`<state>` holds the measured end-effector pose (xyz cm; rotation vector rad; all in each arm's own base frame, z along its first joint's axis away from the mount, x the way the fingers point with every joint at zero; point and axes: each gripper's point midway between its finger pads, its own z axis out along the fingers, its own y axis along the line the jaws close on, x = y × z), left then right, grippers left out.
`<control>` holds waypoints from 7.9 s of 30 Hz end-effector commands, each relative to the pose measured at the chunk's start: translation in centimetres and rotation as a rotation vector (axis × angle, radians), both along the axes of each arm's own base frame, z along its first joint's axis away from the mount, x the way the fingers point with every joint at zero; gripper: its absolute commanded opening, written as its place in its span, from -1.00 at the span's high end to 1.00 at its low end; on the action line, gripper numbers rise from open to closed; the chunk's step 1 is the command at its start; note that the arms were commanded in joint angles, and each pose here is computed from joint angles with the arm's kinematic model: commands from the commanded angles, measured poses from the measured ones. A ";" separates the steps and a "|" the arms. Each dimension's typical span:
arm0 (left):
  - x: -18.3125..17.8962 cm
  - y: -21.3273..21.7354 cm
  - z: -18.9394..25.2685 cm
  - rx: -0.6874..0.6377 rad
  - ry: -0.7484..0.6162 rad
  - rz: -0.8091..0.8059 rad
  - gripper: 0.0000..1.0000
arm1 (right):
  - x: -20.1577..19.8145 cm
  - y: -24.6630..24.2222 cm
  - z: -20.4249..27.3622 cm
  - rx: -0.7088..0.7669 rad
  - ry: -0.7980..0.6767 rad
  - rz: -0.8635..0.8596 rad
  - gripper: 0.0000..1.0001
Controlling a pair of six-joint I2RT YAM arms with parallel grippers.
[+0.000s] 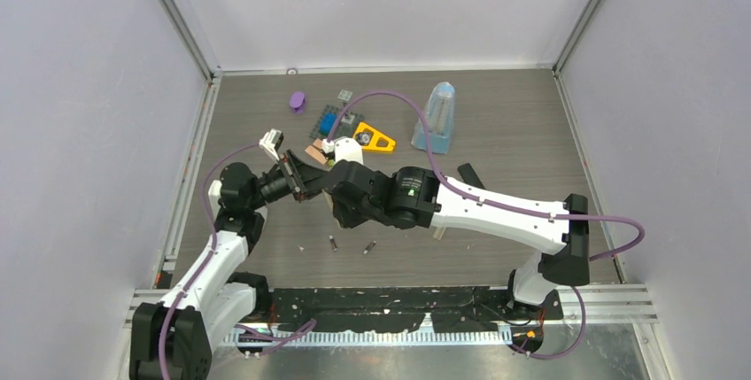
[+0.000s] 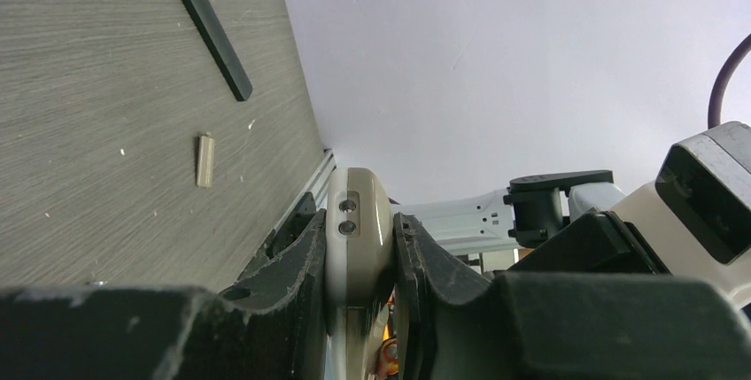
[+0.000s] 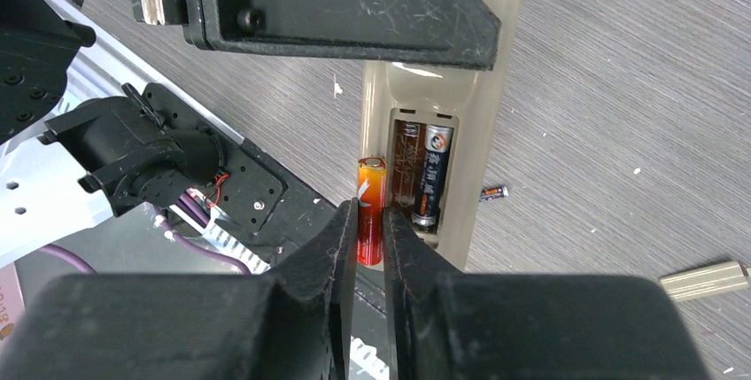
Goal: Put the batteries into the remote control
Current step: Load the battery into the remote control.
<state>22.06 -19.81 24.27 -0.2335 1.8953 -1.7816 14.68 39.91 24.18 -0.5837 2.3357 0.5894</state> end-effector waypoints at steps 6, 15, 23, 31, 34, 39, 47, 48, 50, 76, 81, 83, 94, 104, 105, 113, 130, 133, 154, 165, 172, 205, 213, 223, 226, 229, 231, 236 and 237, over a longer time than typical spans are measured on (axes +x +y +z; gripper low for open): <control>-1.0 -0.4 1.2 -0.040 -0.023 -0.066 1.00 | 1.3 0.2 0.0 -0.039 -0.044 -0.036 0.60; -0.5 -0.4 -0.3 -0.027 0.010 -0.059 1.00 | 1.5 -0.8 1.8 0.001 -0.069 -0.060 0.63; -0.3 -0.4 -0.5 -0.026 0.012 -0.056 1.00 | 1.2 -0.7 0.5 -0.030 -0.039 -0.047 0.63; -0.3 -0.4 -0.6 -0.024 0.013 -0.058 1.00 | 1.1 -0.7 0.0 -0.050 -0.024 -0.044 0.55; -0.3 -0.4 -0.6 -0.024 0.010 -0.058 1.00 | 0.9 -0.4 -0.4 -0.055 -0.010 -0.031 0.47; -0.3 -0.4 -0.6 -0.025 0.014 -0.058 1.00 | 0.8 0.0 -0.3 -0.039 0.002 -0.024 0.36; -0.1 -0.4 -0.9 -0.033 0.035 -0.049 1.00 | 1.7 -0.7 1.6 0.051 0.015 -0.090 0.29; -0.1 -0.4 -0.8 -0.038 0.038 -0.046 1.00 | 1.9 -0.7 2.0 0.069 0.007 -0.099 0.26; 0.0 -0.4 -0.5 -0.054 0.045 -0.039 1.00 | 2.0 -1.1 2.8 0.113 0.006 -0.111 0.21; 0.5 0.8 1.9 -0.178 0.098 0.108 1.00 | -0.9 -1.6 4.5 0.337 0.108 -0.043 0.41; 0.3 0.8 1.8 -0.177 0.098 0.106 1.00 | -0.7 -1.1 4.3 0.335 0.113 -0.049 0.51; 0.3 0.8 1.8 -0.177 0.100 0.105 1.00 | -0.7 -0.9 4.1 0.333 0.118 -0.051 0.57; 0.0 0.7 1.8 -0.171 0.089 0.091 1.00 | -0.3 -0.4 3.3 0.340 0.149 -0.081 0.86; -0.8 0.7 2.3 -0.147 0.046 0.074 1.00 | 0.0 -0.1 2.0 0.348 0.192 -0.095 0.89; -0.9 0.7 2.3 -0.145 0.044 0.072 1.00 | 0.1 -0.1 1.9 0.352 0.193 -0.096 0.90; -0.7 0.8 1.8 -0.133 0.053 0.088 1.00 | -0.8 0.4 3.9 0.451 0.187 -0.023 0.81; -0.2 0.9 1.3 -0.118 0.064 0.113 1.00 | -0.9 -2.1 4.5 0.478 0.192 -0.083 0.24; -0.3 0.9 1.4 -0.117 0.062 0.112 1.00 | -0.8 -1.7 4.2 0.466 0.196 -0.081 0.33; -0.5 0.8 0.9 -0.104 0.057 0.099 1.00 | 0.2 -0.5 2.4 0.411 0.208 -0.109 0.73; -1.8 0.5 2.2 -0.087 -0.033 0.035 1.00 | 0.9 0.0 1.4 0.397 0.230 -0.111 0.90; -2.1 0.4 2.5 -0.089 -0.043 0.021 1.00 | 1.0 0.6 0.4 0.386 0.251 -0.107 0.89; -0.5 0.8 0.1 -0.048 0.046 0.105 1.00 | -0.9 -0.9 5.3 0.676 0.245 0.034 0.47; -0.6 0.9 0.1 -0.046 0.047 0.111 1.00 | -0.8 -1.3 3.8 0.606 0.269 0.000 0.31; -0.6 0.9 0.4 -0.047 0.038 0.111 1.00 | -0.8 -1.7 2.2 0.523 0.291 -0.027 0.33; -0.7 0.9 0.4 -0.047 0.037 0.108 1.00 | -0.8 -1.5 2.0 0.520 0.296 -0.022 0.38; -0.7 0.9 0.5 -0.047 0.035 0.105 1.00 | -0.6 -1.1 1.9 0.518 0.298 -0.023 0.45; -0.8 0.9 0.5 -0.048 0.033 0.103 1.00 | -0.5 -1.0 1.8 0.516 0.297 -0.025 0.49; -0.9 0.8 0.6 -0.048 0.029 0.099 1.00 | -0.3 -0.7 1.8 0.513 0.297 -0.032 0.58; -0.9 0.8 0.6 -0.047 0.028 0.099 1.00 | -0.2 -0.7 1.7 0.510 0.297 -0.035 0.61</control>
